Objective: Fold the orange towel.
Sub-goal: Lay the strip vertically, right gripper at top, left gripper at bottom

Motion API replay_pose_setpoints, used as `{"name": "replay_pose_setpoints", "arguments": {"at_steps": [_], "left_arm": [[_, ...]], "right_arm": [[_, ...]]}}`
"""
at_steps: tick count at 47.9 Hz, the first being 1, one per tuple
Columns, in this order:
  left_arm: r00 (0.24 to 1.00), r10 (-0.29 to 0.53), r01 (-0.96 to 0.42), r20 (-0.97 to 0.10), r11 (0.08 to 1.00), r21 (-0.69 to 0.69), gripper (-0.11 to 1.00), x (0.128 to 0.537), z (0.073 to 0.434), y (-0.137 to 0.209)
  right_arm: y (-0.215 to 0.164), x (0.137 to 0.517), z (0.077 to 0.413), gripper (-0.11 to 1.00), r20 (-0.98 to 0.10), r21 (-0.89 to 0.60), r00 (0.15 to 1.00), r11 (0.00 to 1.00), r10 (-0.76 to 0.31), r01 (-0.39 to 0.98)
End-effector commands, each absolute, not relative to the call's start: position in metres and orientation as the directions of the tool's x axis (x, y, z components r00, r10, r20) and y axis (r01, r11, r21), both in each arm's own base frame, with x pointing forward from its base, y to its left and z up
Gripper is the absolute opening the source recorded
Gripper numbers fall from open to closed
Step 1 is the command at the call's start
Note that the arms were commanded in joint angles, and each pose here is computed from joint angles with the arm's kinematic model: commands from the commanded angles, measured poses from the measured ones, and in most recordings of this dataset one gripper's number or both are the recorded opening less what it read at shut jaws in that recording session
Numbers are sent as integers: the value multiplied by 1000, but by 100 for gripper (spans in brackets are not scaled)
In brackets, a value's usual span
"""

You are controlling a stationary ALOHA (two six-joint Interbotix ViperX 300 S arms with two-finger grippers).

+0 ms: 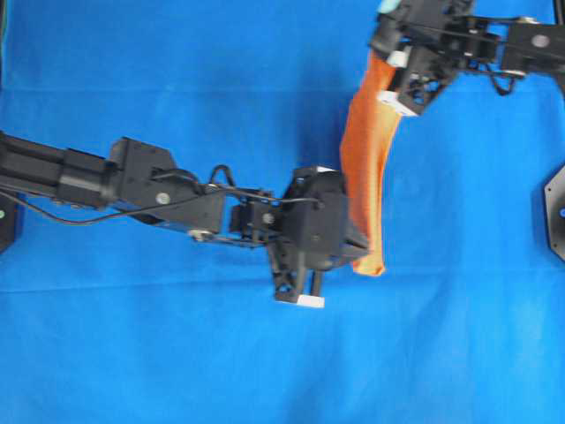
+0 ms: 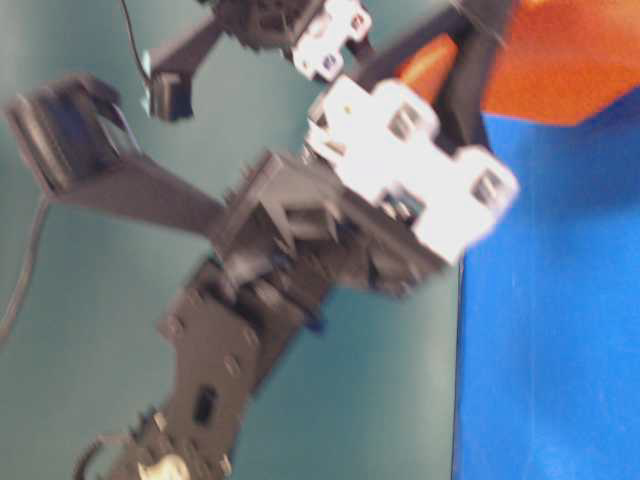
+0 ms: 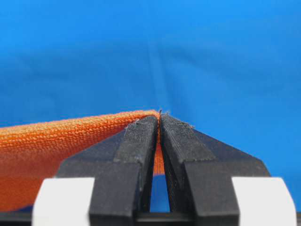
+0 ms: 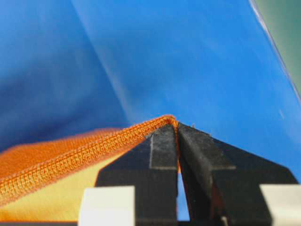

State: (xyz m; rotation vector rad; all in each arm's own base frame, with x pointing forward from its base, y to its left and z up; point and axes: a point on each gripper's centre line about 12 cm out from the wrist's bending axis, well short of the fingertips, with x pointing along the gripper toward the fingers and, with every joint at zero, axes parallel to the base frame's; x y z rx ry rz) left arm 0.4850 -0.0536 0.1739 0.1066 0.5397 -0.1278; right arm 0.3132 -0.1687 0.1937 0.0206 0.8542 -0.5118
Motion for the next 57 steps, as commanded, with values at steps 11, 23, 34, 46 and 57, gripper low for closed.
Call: {"name": "replay_pose_setpoints", "arguments": {"at_steps": [11, 23, 34, 46, 57], "left_arm": [[869, -144, 166, -474, 986, 4, 2, 433, 180, -74], [838, -140, 131, -527, 990, -54, 2, 402, 163, -69], [836, -138, 129, -531, 990, -53, 2, 403, 155, -69], [854, -131, 121, -504, 991, -54, 2, 412, 155, -66], [854, -127, 116, -504, 992, -54, 2, 416, 154, -65]], "right_arm": [[-178, 376, 197, 3, -672, -199, 624, 909, -399, 367], [-179, 393, 188, 3, -674, -207, 630, 917, -386, 340], [-178, 393, 188, 3, -663, -208, 645, 921, -380, 329], [-177, 395, 190, 3, -646, -233, 665, 927, -374, 295], [-177, 397, 192, 4, -628, -260, 685, 929, -370, 263]]}}
